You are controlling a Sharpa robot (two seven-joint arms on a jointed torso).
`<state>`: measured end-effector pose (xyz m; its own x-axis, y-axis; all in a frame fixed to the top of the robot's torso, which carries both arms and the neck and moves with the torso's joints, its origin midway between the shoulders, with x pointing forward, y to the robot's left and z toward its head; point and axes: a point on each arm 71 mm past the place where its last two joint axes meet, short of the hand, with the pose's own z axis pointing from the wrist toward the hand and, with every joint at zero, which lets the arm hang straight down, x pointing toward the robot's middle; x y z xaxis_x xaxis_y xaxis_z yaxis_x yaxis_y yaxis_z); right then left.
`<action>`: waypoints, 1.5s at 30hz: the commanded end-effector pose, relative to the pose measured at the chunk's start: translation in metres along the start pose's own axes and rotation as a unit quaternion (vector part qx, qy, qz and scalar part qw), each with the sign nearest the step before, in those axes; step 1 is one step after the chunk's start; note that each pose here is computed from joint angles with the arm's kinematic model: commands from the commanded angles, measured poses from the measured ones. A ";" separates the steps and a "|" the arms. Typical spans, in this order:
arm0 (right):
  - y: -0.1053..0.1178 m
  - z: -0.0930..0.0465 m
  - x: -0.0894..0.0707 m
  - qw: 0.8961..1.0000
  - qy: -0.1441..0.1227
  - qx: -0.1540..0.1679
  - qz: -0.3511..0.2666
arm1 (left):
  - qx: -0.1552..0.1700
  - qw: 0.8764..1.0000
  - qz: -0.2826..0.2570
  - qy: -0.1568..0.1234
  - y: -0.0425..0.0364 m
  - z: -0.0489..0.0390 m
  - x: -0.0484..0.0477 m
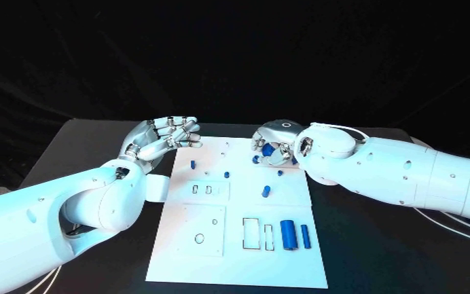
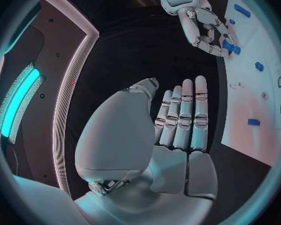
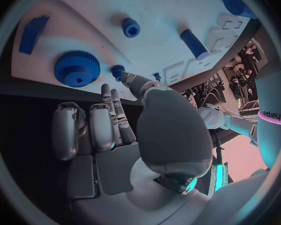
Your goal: Assemble the parts on the task board
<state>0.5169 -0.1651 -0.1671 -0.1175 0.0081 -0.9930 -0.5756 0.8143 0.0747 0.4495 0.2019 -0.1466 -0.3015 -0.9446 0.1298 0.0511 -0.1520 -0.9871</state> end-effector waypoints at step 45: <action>0.016 0.017 -0.021 0.992 -0.128 0.013 -0.012 | -0.008 1.000 -0.003 0.004 -0.0005 0.0030 -0.0051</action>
<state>0.5210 -0.1423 -0.1512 0.0462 0.0990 -0.9940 -0.5700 0.8198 0.0552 0.4541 0.2087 -0.1485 -0.2872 -0.9497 0.1251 0.0339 -0.1406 -0.9895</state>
